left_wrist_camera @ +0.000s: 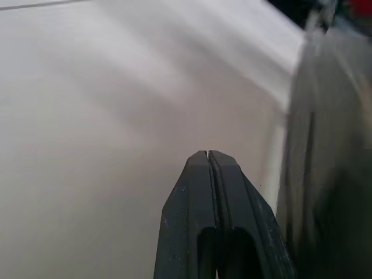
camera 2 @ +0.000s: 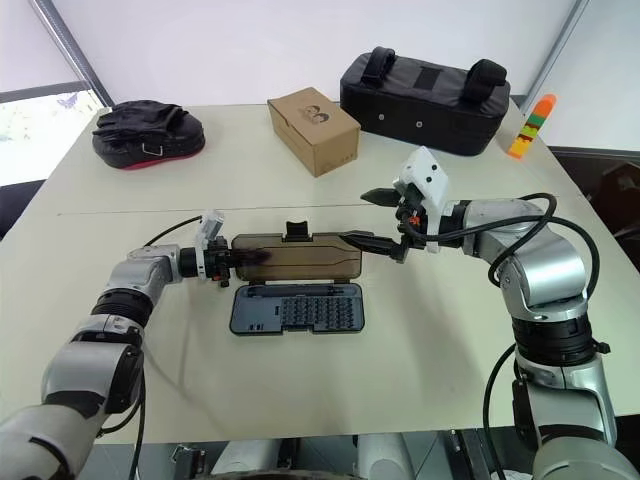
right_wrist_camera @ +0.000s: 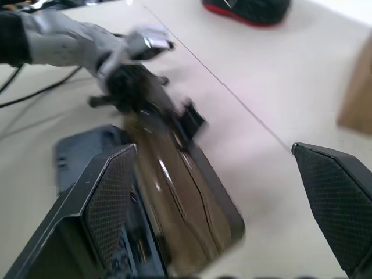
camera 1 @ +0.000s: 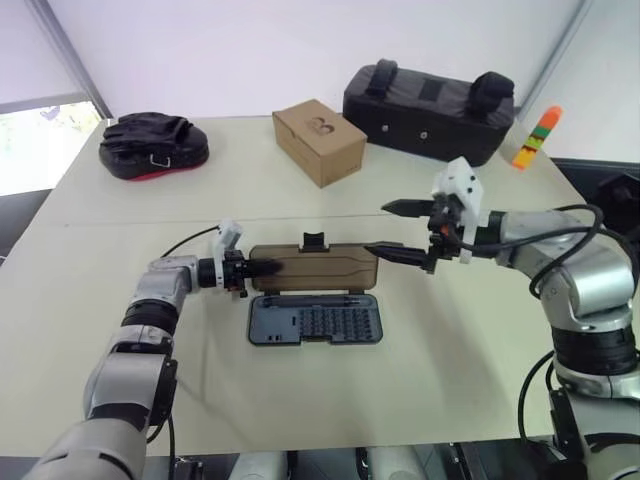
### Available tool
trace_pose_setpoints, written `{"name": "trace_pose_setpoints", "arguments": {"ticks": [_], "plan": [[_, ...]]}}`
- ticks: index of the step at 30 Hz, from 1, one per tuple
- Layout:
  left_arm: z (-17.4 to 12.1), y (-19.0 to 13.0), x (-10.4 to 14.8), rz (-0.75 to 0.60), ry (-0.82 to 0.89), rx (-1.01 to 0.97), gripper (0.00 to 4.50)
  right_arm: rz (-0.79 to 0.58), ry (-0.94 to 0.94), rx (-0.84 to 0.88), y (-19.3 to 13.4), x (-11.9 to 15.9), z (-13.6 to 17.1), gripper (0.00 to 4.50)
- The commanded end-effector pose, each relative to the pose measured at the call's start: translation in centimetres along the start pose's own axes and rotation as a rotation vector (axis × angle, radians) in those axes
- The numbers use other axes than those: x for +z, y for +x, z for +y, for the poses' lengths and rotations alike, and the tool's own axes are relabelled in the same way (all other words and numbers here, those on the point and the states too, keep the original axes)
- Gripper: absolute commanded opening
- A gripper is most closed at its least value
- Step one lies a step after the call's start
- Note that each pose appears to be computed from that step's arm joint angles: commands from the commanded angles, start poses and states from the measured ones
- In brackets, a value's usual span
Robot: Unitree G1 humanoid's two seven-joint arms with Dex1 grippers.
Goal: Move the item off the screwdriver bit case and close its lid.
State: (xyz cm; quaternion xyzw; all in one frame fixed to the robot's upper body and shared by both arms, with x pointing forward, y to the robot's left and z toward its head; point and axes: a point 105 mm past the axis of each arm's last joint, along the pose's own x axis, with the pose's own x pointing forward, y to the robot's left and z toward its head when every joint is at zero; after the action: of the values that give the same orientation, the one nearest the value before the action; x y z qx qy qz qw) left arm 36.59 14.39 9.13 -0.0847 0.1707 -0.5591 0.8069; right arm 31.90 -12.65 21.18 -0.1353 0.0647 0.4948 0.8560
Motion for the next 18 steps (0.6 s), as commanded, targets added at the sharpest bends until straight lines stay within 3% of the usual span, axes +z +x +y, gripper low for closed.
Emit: {"name": "trace_pose_setpoints", "arguments": {"ticks": [1, 9, 18], "plan": [[-1.1, -0.8, 1.5, -0.015, 0.038, -0.058, 0.00, -0.026, -0.019, -0.032, -0.4, 0.6, -0.4, 4.46], [-4.5, -1.9, 2.9, -0.003, 0.099, -0.144, 0.00, -0.024, -0.004, -0.053, -0.5, 0.4, -0.7, 4.46], [-9.8, 1.2, 3.8, -0.010, 0.185, -0.287, 0.00, -0.030, 0.006, -0.092, -0.3, 0.4, -1.6, 4.46]]}}
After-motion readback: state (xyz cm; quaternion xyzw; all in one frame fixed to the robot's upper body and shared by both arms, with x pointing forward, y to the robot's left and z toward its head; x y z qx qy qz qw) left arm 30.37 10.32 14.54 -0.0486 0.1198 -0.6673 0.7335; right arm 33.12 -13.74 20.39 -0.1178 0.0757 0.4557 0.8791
